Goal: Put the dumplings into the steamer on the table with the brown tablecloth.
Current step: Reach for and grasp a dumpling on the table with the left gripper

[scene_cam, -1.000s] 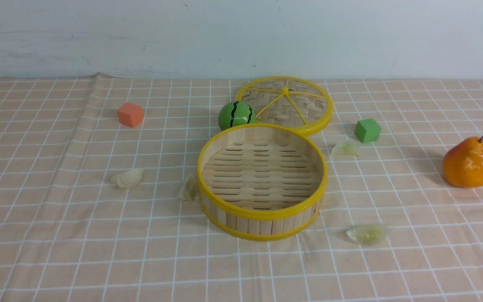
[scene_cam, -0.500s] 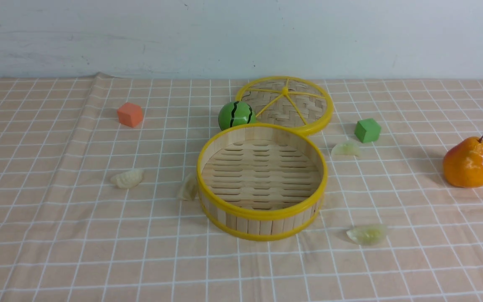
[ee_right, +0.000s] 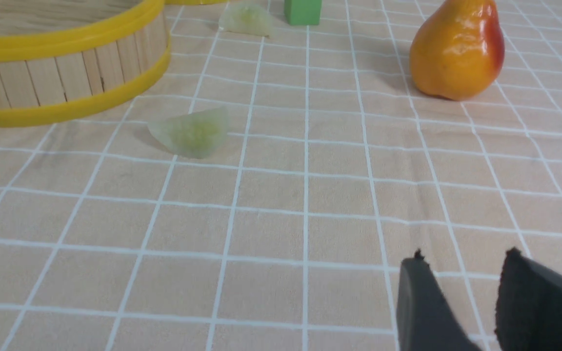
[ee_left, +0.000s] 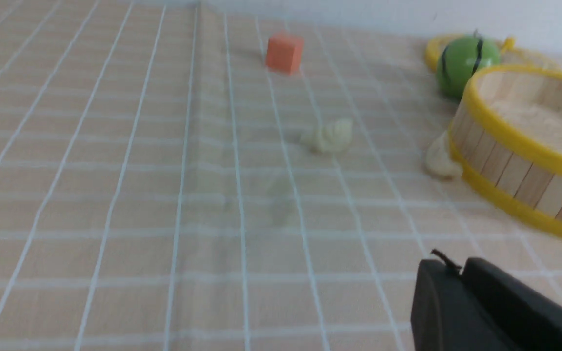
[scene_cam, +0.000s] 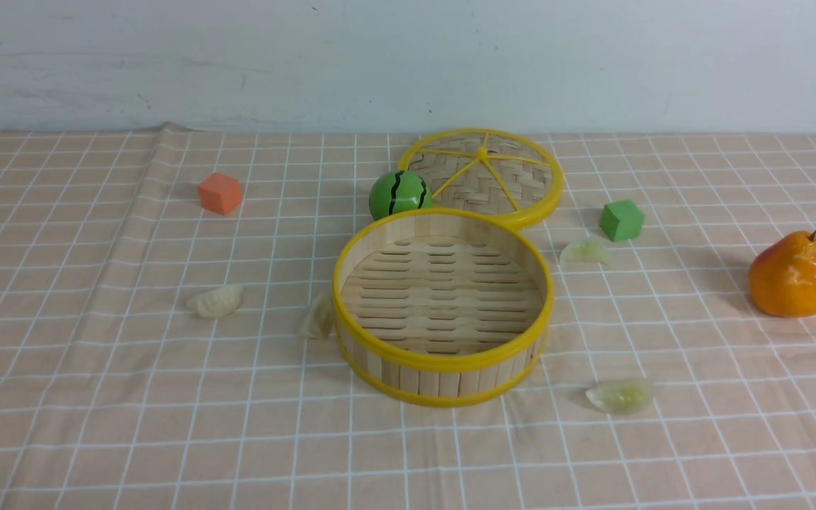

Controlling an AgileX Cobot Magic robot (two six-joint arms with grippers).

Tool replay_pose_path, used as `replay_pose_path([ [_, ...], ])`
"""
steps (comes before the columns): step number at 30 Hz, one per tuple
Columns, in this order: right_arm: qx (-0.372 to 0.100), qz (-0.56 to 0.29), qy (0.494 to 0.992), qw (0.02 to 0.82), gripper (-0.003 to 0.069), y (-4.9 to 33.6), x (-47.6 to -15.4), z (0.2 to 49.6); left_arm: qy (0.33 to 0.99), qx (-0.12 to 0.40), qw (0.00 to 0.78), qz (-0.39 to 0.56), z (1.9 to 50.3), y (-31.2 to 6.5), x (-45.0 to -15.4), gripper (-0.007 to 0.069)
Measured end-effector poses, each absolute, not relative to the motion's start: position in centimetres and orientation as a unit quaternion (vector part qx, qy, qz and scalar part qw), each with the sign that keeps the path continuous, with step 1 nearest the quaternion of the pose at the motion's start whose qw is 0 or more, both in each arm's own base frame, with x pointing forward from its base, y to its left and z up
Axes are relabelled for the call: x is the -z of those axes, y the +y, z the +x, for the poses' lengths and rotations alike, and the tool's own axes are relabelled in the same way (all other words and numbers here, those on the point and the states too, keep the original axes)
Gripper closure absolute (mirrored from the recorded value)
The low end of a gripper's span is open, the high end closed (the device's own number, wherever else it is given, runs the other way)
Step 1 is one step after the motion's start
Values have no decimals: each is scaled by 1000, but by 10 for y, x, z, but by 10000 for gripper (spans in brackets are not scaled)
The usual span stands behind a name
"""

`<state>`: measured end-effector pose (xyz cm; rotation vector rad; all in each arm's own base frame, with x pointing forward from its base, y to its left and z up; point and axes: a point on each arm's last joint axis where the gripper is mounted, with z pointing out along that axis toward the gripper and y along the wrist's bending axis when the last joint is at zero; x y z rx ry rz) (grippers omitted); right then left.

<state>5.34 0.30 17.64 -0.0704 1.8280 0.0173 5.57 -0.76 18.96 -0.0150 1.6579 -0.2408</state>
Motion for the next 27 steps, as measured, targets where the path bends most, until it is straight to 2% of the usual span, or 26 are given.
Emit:
replay_pose_path([
  [2,-7,-30,777,629,420,3,-179,55,708,116,697,-2,56,-9,-197,571],
  [4,-5,-26,706,708,420,3,-199,57,651,130,748,9,54,-11,-211,568],
  [7,-4,-21,619,785,420,2,-220,54,599,141,788,19,51,-12,-223,568],
  [8,-4,-21,612,790,420,2,-221,54,599,141,788,19,51,-12,-223,568],
  [9,-7,-15,560,828,420,2,-232,50,573,148,806,22,49,-13,-228,568],
  [12,-30,1,471,882,420,1,-249,41,527,188,829,10,45,-14,-238,568],
  [13,-35,4,467,884,420,1,-250,41,524,192,830,8,45,-14,-238,568],
  [15,-81,27,434,897,420,1,-255,37,490,249,835,-19,41,-13,-244,566],
  [17,-119,45,429,894,420,0,-256,36,466,288,836,-35,38,-13,-251,566],
  [18,-155,62,429,888,424,1,-257,37,442,312,840,-44,33,-12,-267,565],
  [20,-172,71,434,882,430,1,-259,37,436,318,841,-47,31,-11,-278,565],
  [21,-183,78,446,873,450,1,-267,36,427,321,844,-49,27,-10,-303,566],
  [24,-173,72,479,857,522,2,-286,38,463,303,831,-54,33,-10,-342,566],
  [27,-112,46,572,812,657,3,-306,51,557,264,785,-67,73,-16,-374,572],
])
